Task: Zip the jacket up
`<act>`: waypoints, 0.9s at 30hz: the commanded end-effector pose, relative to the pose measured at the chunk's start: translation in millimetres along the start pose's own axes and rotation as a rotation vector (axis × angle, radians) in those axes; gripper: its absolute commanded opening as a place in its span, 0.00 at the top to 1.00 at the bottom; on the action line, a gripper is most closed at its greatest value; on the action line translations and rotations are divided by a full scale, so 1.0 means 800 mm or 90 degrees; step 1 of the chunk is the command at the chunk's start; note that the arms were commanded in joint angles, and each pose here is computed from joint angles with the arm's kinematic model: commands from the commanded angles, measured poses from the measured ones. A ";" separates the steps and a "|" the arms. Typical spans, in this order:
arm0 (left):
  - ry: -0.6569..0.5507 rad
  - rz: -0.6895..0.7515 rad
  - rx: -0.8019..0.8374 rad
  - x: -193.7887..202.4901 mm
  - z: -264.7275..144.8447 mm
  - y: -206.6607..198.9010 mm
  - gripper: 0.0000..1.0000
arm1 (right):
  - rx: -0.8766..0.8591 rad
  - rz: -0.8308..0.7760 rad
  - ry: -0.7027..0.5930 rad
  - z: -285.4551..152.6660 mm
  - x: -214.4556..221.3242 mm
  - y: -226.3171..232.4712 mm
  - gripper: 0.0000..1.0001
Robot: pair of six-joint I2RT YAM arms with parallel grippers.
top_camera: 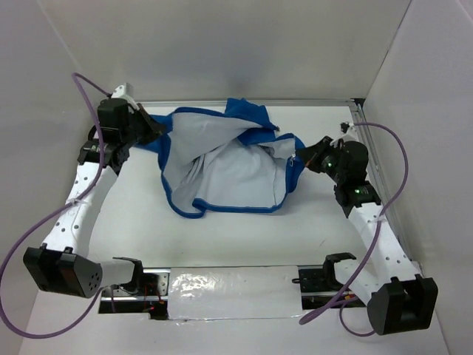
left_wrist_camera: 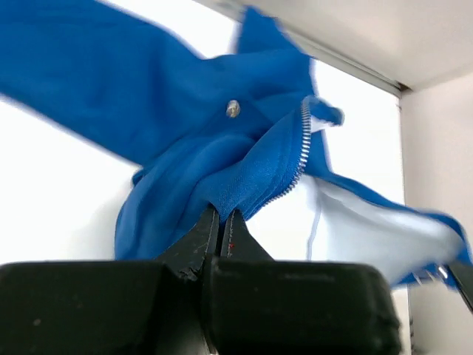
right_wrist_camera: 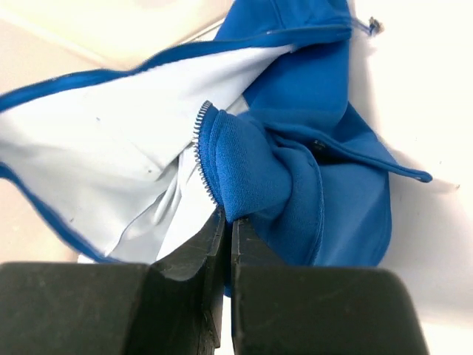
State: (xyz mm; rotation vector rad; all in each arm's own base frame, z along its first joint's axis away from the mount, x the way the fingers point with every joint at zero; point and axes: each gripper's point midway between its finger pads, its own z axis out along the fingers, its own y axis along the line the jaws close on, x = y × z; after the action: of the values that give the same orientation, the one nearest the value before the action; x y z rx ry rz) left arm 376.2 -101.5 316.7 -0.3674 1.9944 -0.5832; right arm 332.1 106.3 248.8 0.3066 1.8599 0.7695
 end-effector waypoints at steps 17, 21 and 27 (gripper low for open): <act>0.153 -0.043 0.293 0.164 -0.036 -0.139 1.00 | -0.412 0.055 0.101 -0.003 0.120 0.186 1.00; 0.159 -0.070 0.286 0.177 -0.028 -0.149 1.00 | -0.461 0.096 0.080 -0.007 0.116 0.202 1.00; 0.151 -0.119 0.249 0.182 -0.008 -0.159 1.00 | -0.471 0.128 0.073 -0.002 0.111 0.216 1.00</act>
State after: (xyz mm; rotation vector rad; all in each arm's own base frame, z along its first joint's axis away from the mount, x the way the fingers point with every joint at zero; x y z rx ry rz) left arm 290.0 -268.1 255.3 -0.1756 2.1204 -1.1165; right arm 275.0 280.2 244.3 0.0063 1.7223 1.4863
